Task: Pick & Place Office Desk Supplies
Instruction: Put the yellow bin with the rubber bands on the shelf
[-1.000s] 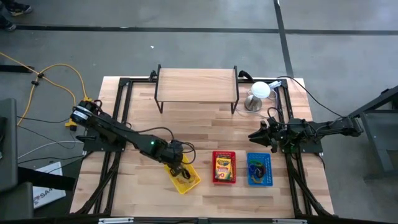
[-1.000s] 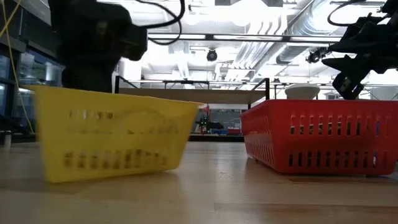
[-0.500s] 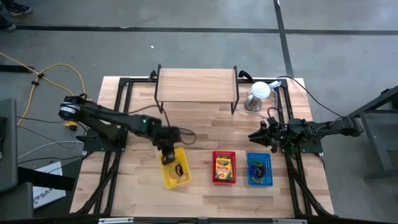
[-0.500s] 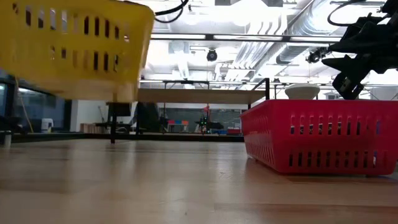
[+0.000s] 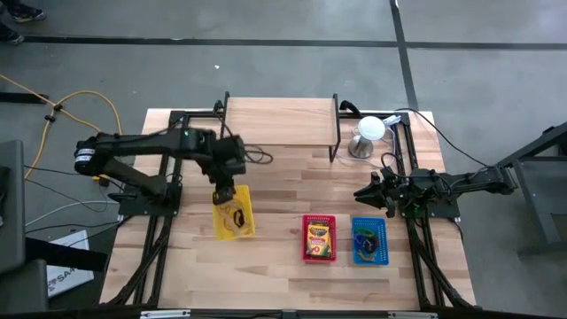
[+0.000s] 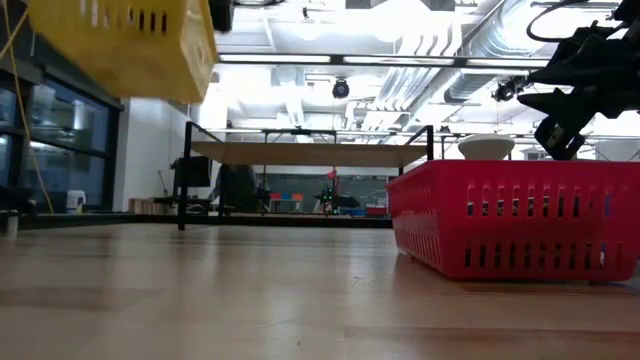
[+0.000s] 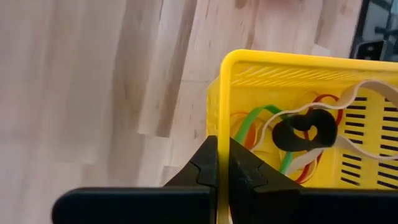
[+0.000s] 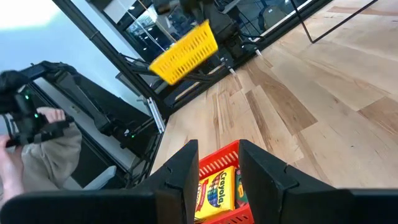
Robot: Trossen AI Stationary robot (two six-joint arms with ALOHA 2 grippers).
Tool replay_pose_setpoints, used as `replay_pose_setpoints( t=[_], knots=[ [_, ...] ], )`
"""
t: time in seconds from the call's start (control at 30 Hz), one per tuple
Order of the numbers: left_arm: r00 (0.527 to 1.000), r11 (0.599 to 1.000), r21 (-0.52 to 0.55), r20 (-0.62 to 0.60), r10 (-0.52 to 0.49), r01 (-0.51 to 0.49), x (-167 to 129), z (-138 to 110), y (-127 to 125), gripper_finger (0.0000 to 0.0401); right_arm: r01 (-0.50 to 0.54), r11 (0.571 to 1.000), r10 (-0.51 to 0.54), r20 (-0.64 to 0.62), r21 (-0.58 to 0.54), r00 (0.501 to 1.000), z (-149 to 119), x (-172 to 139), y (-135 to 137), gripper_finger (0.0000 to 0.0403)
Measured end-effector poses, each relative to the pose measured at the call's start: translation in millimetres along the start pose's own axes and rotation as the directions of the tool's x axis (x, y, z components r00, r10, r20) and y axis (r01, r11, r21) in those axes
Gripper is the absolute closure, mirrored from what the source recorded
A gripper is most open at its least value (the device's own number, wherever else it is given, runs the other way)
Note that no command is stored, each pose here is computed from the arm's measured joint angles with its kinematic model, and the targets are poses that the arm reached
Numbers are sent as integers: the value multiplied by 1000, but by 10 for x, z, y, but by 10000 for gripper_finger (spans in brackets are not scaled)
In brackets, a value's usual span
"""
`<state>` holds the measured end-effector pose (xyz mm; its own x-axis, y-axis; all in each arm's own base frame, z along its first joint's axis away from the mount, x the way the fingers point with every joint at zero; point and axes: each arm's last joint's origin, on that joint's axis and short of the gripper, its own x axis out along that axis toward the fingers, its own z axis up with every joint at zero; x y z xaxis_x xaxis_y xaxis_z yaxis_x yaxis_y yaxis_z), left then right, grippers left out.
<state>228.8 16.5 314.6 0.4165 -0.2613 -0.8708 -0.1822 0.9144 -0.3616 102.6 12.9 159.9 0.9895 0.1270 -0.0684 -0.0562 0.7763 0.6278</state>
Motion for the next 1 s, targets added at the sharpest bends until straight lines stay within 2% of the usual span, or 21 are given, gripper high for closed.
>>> replay_pose_setpoints(
  t=[0.2, 0.33, 0.57, 0.73, 1.0],
  knots=[
    [999, 987, 157, 22, 37, -40, -372, 144, 98, 400, -1, 1000, 1, 0, 0, 1000, 1, 0, 1, 301],
    [996, 970, 227, 50, 74, -84, -537, 247, 277, 400, 0, 1000, 0, 0, 0, 1000, 1, 0, 0, 301],
    [986, 962, 220, 66, 150, -161, -626, 431, 797, 400, 0, 1000, 0, 0, 0, 1000, 0, 0, 0, 301],
    [984, 963, 205, 56, 169, -177, -668, 595, 1193, 400, 0, 1000, 0, 0, 0, 1000, 0, 0, 0, 301],
    [985, 958, 230, 21, 172, -172, -807, 864, 1598, 400, 0, 1000, 0, 0, 0, 1000, 0, 0, 0, 301]
  ],
)
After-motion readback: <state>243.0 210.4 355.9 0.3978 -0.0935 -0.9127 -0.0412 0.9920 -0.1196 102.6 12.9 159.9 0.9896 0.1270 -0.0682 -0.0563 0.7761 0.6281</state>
